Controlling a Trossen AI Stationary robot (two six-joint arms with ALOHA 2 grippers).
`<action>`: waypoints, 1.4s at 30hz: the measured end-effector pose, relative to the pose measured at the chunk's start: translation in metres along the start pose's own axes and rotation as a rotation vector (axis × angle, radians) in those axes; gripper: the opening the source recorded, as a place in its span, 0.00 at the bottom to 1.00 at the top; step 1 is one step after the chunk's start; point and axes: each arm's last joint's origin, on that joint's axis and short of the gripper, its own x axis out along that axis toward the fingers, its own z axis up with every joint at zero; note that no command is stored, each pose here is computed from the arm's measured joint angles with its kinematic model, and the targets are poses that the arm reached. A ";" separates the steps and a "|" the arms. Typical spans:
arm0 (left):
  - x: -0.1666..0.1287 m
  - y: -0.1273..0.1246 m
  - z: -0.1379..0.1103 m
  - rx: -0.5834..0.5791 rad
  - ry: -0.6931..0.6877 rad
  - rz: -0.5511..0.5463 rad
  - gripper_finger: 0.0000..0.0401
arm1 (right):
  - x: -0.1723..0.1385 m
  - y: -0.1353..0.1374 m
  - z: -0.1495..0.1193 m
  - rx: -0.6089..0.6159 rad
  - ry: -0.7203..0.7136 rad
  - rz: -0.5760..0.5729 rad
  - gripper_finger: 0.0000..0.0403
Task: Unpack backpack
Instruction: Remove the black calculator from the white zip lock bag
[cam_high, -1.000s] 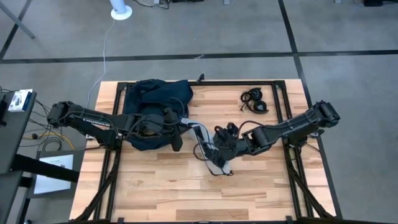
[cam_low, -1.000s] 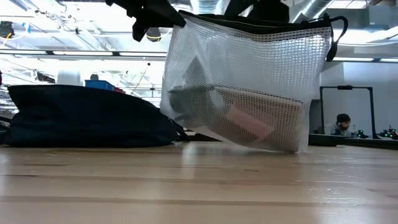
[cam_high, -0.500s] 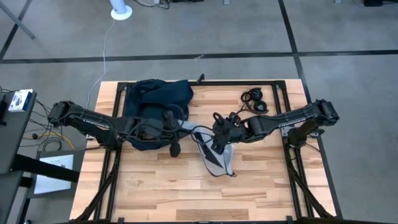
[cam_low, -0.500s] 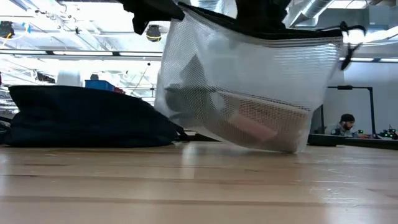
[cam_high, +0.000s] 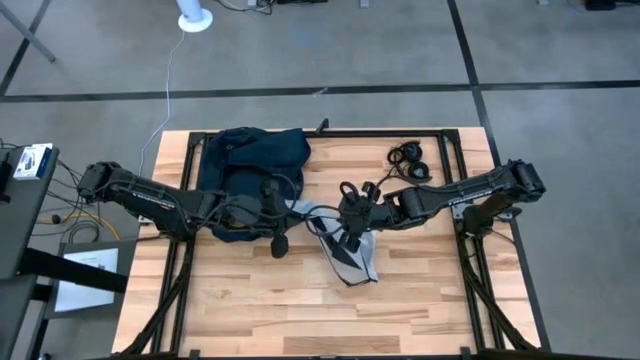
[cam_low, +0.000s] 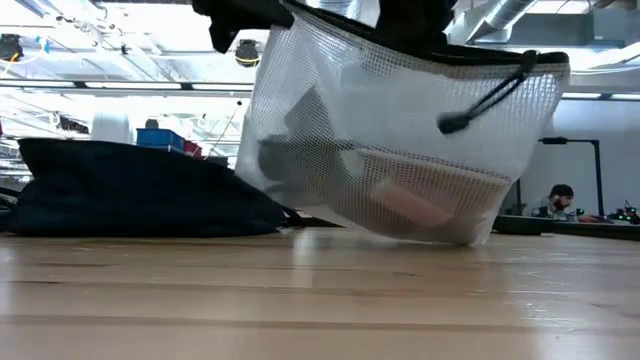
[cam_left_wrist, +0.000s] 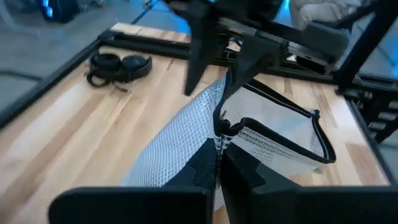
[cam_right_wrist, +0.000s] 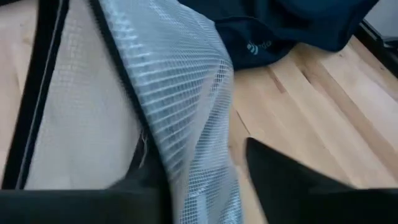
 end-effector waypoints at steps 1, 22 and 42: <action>0.000 0.001 -0.001 -0.014 0.010 0.005 0.02 | 0.000 0.000 0.000 -0.011 0.001 0.000 0.15; -0.006 -0.003 -0.007 -0.043 0.074 -0.017 0.50 | 0.002 -0.010 -0.005 -0.047 0.081 -0.047 0.00; -0.037 -0.023 -0.008 -0.015 0.158 -0.240 0.50 | 0.008 -0.041 -0.007 0.132 0.095 -0.328 0.00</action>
